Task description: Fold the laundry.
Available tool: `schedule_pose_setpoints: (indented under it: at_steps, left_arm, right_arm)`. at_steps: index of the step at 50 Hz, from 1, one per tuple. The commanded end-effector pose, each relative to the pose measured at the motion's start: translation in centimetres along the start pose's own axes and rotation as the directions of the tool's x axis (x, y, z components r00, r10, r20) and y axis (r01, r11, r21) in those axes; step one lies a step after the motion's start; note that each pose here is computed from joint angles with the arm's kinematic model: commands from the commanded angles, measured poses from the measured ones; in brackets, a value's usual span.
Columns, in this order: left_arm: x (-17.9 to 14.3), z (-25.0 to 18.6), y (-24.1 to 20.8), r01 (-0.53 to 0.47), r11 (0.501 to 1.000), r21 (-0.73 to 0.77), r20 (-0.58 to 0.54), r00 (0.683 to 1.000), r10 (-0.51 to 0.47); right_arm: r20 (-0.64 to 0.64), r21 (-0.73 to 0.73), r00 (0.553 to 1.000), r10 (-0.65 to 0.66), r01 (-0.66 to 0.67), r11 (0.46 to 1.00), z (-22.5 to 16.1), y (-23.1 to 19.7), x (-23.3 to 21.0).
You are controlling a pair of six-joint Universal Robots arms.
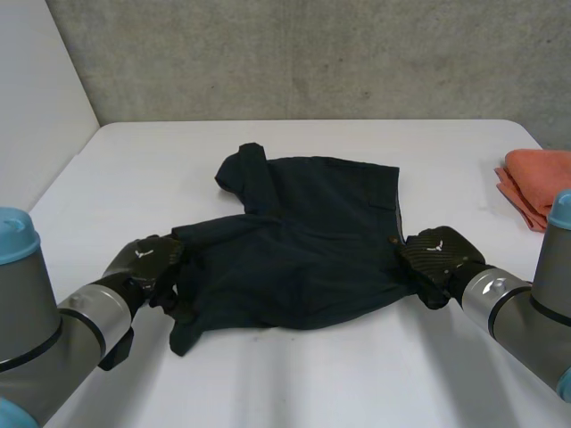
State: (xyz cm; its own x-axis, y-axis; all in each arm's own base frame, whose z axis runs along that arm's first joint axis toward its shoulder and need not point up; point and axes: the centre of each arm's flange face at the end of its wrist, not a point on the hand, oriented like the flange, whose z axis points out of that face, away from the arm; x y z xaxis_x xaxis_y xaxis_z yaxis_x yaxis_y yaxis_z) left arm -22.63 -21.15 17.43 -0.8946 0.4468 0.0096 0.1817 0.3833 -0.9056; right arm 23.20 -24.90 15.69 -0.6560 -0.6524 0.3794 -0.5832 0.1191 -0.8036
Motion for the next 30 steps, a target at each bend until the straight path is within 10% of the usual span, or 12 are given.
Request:
schedule_pose_setpoints:
  at_steps: [1, 30]
  left_arm:
    - [-0.3, 2.2, 0.8, 0.002, 1.0, -0.024, 0.001, 1.0, -0.002]
    - [2.1, 3.2, 2.3, -0.048, 0.996, -0.073, -0.069, 0.997, 0.043]
  right_arm:
    - [0.0, 0.0, 1.0, 0.0, 0.0, 1.0, 0.0, 0.2, -0.2]
    - [-0.008, 0.008, 1.0, -0.006, 0.006, 1.0, 0.1, 0.0, 0.2]
